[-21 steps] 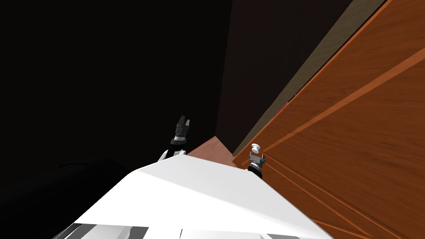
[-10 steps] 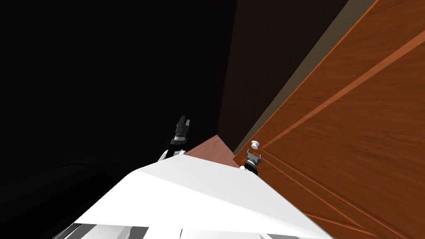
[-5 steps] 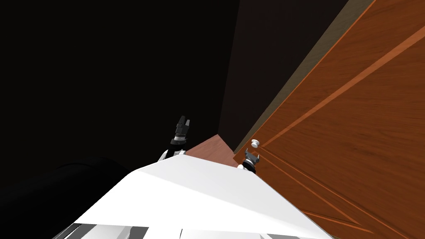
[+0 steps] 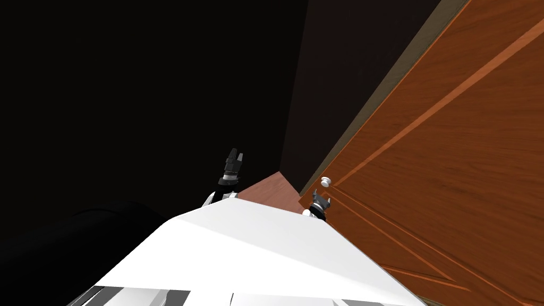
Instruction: Pull the door open
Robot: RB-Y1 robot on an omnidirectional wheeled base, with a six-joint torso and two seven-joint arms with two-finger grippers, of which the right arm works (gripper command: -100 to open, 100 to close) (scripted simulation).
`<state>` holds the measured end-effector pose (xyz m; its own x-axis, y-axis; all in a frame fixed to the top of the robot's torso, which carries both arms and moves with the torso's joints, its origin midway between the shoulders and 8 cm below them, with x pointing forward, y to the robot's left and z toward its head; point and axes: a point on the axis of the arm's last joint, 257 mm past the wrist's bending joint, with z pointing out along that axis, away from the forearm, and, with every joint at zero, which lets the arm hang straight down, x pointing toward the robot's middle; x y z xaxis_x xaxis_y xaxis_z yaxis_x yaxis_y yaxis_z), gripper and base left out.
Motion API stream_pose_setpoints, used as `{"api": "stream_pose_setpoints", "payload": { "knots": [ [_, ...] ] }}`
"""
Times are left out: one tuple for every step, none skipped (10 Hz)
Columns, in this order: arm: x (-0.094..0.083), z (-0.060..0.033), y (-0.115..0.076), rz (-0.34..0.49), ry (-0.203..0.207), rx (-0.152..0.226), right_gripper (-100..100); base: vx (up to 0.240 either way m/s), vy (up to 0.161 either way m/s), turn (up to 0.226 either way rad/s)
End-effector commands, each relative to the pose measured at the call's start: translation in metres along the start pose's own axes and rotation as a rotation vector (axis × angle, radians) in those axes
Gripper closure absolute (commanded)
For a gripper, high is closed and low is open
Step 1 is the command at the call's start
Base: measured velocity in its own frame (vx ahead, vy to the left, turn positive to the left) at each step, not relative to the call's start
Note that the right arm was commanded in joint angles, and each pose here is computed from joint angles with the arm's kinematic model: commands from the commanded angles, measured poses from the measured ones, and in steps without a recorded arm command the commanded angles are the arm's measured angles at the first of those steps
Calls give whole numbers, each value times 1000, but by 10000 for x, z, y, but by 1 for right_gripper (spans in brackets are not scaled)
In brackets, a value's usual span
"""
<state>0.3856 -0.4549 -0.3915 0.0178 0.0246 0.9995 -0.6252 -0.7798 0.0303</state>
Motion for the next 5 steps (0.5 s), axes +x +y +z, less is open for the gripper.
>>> {"api": "stream_pose_setpoints", "payload": {
  "knots": [
    [-21, 13, 146, 1, 1, -1, -100, 111, -1, 4],
    [-28, 18, 204, 1, 1, -2, -100, 169, 12, 7],
    [-42, 29, 338, 1, 2, -3, -100, 196, 9, 6],
    [-49, 34, 413, 2, 2, -4, -100, 174, 5, 5],
    [-54, 40, 492, 2, 2, -4, -100, 131, -6, 5]
  ]
}}
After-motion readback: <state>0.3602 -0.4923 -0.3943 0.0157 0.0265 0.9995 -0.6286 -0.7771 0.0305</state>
